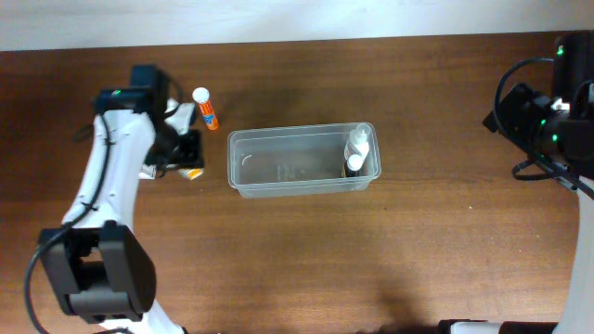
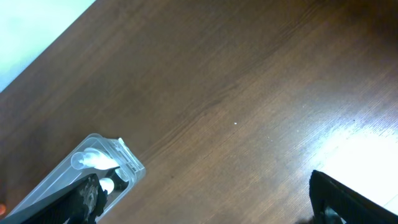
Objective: Pack container
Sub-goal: 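Lift the jar and carry it into the container's left end, then lower the jar into the container and open the left gripper, then raise the left gripper out of the container and move left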
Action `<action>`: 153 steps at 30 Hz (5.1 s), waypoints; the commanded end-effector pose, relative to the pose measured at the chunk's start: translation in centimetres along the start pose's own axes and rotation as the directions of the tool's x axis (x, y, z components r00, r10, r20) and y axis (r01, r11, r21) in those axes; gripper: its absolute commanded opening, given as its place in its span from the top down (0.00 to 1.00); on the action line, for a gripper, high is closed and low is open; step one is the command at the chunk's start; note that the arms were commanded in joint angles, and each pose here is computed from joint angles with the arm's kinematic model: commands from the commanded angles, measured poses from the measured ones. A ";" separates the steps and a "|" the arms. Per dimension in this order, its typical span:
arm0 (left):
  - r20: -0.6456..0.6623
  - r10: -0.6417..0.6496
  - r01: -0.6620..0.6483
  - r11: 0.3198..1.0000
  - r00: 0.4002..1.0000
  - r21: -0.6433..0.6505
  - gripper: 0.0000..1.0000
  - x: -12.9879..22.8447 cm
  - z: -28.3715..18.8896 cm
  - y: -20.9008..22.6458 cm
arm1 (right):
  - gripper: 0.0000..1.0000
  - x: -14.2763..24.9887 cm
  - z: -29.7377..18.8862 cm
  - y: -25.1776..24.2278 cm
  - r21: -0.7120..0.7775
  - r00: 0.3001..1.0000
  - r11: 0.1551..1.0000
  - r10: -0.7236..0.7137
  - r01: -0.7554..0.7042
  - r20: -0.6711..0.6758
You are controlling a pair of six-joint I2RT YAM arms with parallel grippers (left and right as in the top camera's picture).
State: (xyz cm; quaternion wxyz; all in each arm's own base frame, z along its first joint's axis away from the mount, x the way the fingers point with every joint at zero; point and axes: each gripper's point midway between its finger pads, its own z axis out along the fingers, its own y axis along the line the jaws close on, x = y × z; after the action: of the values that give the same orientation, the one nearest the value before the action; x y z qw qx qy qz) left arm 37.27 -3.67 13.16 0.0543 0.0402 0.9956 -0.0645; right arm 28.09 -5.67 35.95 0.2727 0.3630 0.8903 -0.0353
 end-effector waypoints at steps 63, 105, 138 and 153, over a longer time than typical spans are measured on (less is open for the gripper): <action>0.031 -0.044 0.049 0.981 0.999 -0.189 0.80 -4.4 11.8 -9.2 | 0.02 -0.3 -0.1 -0.4 0.013 1.000 1.000 0.011 -0.011 0.009; 0.052 -0.084 0.094 0.966 0.995 -0.242 0.72 -4.4 13.0 -7.6 | 0.02 -0.3 -0.1 -0.4 0.013 1.000 1.000 0.011 -0.012 0.009; 0.058 -0.082 0.094 0.962 0.995 -0.257 0.48 -4.5 12.9 -7.3 | 0.02 -0.3 -0.1 -0.4 0.013 1.000 1.000 0.011 -0.012 0.009; 0.051 -0.080 0.090 0.970 0.995 -0.224 0.48 -4.5 12.8 -7.9 | 0.02 -0.3 -0.1 -0.4 0.013 1.000 1.000 0.011 -0.012 0.009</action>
State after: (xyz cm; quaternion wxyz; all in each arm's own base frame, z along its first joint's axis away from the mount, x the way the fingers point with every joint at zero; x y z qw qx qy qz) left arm 42.39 -13.59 2.31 0.0804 -0.0041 0.9955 0.0490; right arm 28.10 -5.67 35.94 0.2725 0.3630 0.8904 -0.0353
